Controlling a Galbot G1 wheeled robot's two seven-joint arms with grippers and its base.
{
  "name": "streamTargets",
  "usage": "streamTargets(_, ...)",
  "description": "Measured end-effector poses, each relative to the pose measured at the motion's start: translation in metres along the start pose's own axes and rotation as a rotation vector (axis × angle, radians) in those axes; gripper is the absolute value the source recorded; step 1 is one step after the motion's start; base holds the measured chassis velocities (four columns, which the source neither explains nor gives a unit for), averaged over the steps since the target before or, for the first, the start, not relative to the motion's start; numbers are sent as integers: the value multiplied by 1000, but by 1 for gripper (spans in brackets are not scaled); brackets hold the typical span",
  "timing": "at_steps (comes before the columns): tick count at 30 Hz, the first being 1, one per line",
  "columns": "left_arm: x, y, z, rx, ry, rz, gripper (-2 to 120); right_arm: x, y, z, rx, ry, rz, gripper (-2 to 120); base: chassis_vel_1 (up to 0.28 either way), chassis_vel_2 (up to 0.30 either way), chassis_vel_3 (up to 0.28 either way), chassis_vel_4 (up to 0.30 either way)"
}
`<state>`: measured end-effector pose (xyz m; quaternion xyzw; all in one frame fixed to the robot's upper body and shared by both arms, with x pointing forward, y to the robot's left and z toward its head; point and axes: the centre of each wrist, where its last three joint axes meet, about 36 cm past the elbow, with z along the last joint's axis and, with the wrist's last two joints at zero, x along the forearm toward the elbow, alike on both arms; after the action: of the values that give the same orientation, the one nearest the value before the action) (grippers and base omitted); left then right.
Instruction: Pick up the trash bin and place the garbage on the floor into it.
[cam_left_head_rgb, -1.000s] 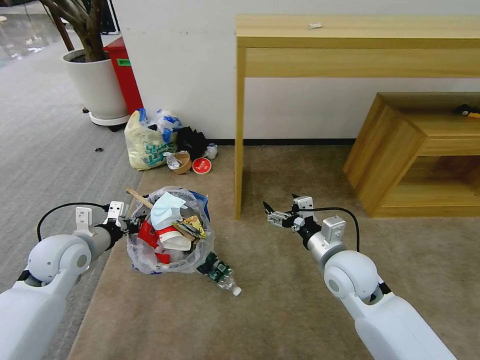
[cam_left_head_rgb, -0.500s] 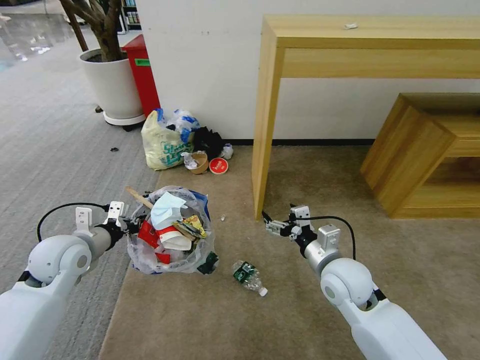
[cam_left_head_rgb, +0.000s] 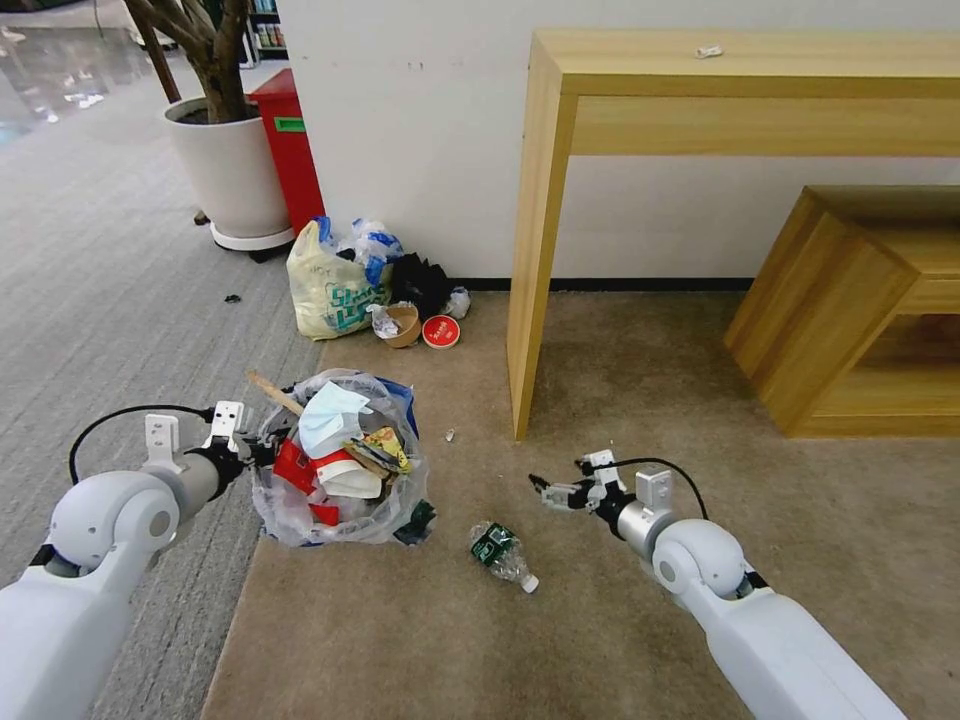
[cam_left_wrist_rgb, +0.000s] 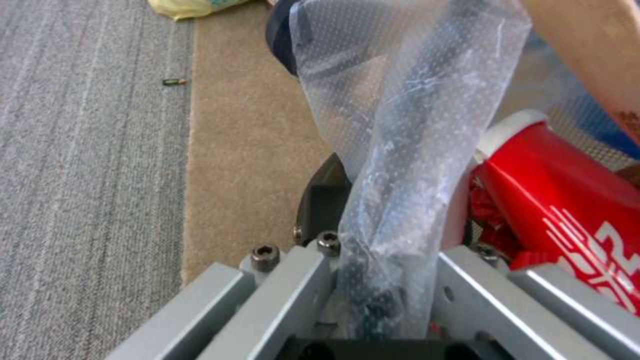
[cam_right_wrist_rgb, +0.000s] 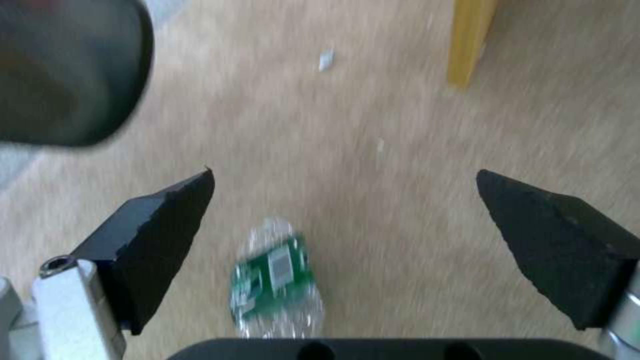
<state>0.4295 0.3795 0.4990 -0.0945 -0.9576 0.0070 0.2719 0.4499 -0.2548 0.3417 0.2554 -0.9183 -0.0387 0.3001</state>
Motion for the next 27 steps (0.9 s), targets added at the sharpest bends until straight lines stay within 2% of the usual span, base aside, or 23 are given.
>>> streamTargets(10, -2, -2, 0, -2, 3, 5, 0, -43, -8, 36, 45, 149, -43, 100, 0, 0, 0, 0)
streamTargets(22, -2, -4, 2, -4, 7, 8, 0, -108, 12, 52, 44, 185, -116, 100, 0, 0, 0, 0)
streamTargets(27, -1, -5, 2, -6, 7, 5, 0, -123, 11, 58, 54, 204, -119, 100, 0, 0, 0, 0)
